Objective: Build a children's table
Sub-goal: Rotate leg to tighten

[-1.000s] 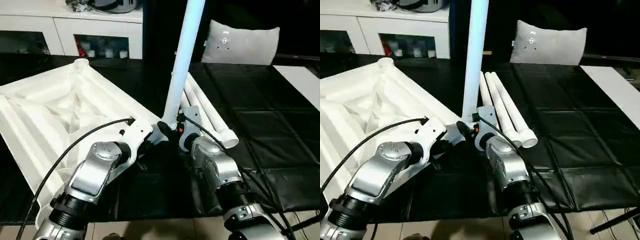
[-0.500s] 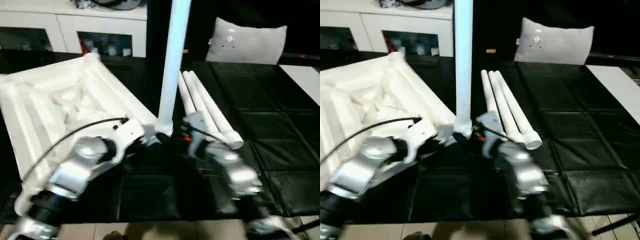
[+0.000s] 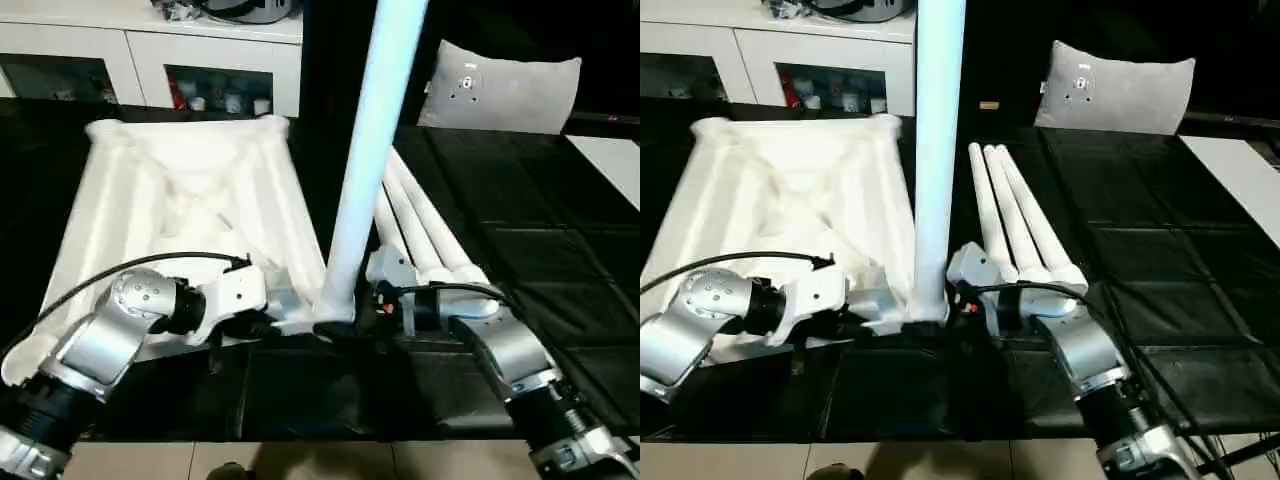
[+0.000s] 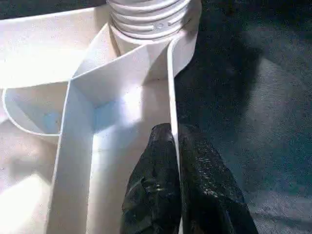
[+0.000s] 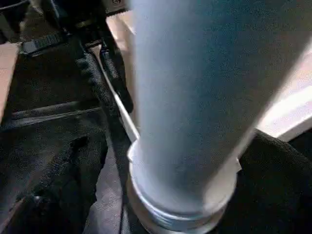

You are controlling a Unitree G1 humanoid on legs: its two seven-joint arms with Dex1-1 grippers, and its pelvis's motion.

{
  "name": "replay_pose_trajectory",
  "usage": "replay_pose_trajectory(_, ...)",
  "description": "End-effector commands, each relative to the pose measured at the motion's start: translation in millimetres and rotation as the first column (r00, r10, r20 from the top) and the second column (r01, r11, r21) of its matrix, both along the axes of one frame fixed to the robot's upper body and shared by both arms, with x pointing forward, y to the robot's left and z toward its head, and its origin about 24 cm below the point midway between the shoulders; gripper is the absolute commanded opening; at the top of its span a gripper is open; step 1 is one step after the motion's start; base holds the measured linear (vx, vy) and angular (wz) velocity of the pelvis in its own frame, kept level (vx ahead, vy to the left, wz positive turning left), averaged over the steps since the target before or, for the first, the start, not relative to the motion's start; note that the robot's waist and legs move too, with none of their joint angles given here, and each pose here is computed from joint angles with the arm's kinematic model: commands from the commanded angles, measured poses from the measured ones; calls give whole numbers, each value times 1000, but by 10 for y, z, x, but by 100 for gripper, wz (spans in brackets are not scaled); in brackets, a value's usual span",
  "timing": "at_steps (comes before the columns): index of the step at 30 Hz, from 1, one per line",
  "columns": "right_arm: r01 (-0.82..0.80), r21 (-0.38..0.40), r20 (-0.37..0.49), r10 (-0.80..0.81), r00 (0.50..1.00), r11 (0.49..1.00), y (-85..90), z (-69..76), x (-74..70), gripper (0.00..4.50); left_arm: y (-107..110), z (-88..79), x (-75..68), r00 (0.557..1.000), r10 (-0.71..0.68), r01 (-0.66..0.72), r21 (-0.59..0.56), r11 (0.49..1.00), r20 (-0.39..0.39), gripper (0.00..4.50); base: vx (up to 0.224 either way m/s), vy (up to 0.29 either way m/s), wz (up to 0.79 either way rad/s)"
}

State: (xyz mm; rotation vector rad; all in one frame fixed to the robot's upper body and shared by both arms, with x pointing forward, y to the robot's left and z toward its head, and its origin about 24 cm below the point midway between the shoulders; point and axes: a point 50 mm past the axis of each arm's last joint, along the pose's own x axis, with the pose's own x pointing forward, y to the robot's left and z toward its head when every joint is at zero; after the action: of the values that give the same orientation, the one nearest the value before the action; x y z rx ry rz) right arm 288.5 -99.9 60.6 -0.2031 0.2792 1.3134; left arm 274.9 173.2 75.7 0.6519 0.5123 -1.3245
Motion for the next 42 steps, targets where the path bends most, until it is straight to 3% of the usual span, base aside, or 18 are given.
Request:
replay_pose_trajectory(1,-16,-4,-22,15,1000,1000,-18,6,14,417,-48,-10,-30,997,-73,73,20,997,-15,0,0,0,0)
replay_pose_trajectory(8,-35,20,-89,36,995,999,-26,-14,-2,357,-19,-23,-32,996,-90,90,21,996,-28,0,0,0,0)
replay_pose_trajectory(18,-32,31,-115,36,993,999,13,-59,-25,279,-10,-30,-41,996,-78,78,6,997,-32,0,0,0,0)
replay_pose_trajectory(24,112,38,-197,-103,975,993,245,-236,-66,272,-130,-3,-72,993,111,-115,-129,985,-36,0,0,0,0)
replay_pose_trajectory(26,270,71,-255,-244,936,960,463,-285,-1,272,-293,33,-48,969,246,-249,-198,948,-41,0,0,0,0)
replay_pose_trajectory(31,392,81,-306,-351,885,916,643,-282,82,272,-480,60,-9,942,334,-335,-234,913,-46,0,0,0,0)
replay_pose_trajectory(32,489,68,-340,-440,831,870,745,-284,156,272,-620,98,102,894,447,-439,-266,858,-32,0,0,0,0)
replay_pose_trajectory(34,554,40,-351,-507,787,832,807,-299,203,272,-722,142,211,838,546,-526,-298,796,-20,0,0,0,0)
replay_pose_trajectory(36,584,14,-337,-546,767,812,832,-321,226,272,-768,178,310,782,623,-592,-318,741,-5,0,0,0,0)
replay_pose_trajectory(40,627,15,-330,-588,738,779,807,-343,260,272,-733,220,421,732,679,-636,-308,708,48,0,0,0,0)
replay_pose_trajectory(41,641,30,-332,-597,730,767,781,-338,275,328,-697,227,440,726,685,-642,-300,705,55,0,0,0,0)
replay_pose_trajectory(42,641,30,-332,-597,730,767,781,-338,275,342,-697,227,440,726,685,-642,-300,705,55,0,0,0,0)
